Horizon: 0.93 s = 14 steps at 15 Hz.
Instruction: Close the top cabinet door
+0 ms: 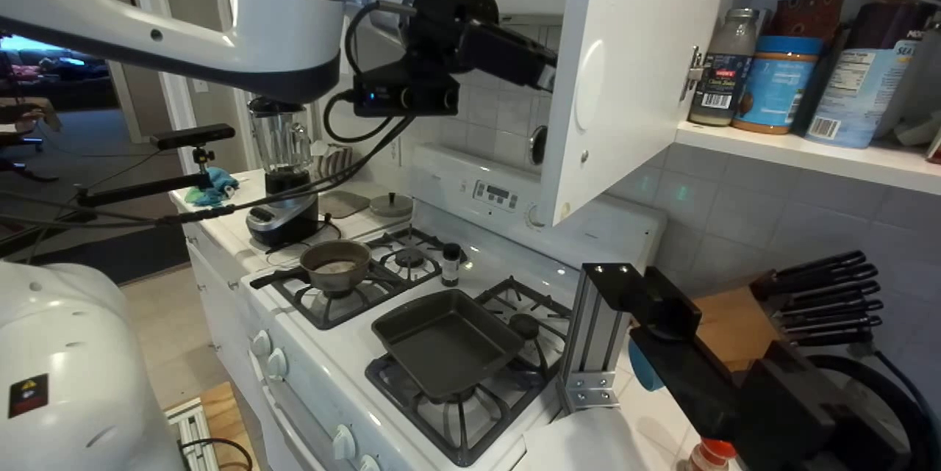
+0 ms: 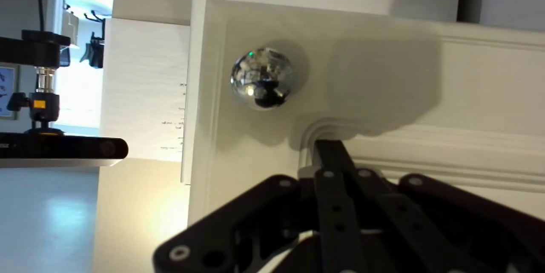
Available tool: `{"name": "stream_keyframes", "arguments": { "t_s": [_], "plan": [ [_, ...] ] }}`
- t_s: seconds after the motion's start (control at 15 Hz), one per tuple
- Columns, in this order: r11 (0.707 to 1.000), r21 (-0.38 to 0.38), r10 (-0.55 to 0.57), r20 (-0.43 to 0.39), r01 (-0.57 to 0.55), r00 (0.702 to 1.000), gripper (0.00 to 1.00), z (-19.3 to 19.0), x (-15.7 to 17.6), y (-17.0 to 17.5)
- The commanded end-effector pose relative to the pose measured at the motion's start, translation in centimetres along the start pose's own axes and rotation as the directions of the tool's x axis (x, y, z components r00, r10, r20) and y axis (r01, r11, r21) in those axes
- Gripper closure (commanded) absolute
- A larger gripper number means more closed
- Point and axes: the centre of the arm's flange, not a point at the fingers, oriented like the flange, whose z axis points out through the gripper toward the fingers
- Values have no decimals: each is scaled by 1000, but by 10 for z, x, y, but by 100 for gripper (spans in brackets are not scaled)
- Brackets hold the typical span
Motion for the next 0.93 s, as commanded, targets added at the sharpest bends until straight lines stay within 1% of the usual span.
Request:
{"name": "stream_keyframes", "arguments": {
  "t_s": [0.0,0.07,0.27,0.47,0.6,0.87],
  "plan": [
    [998,23,-51,-16,52,999,100,20,13,3],
    [996,45,-73,-4,73,997,100,27,15,3],
    [990,81,-120,35,116,992,100,48,24,4],
    [974,134,-193,55,185,980,100,69,34,6],
    [958,152,-253,38,245,967,100,83,40,8],
    [926,183,-336,-5,331,942,100,106,53,11]
  ]
}}
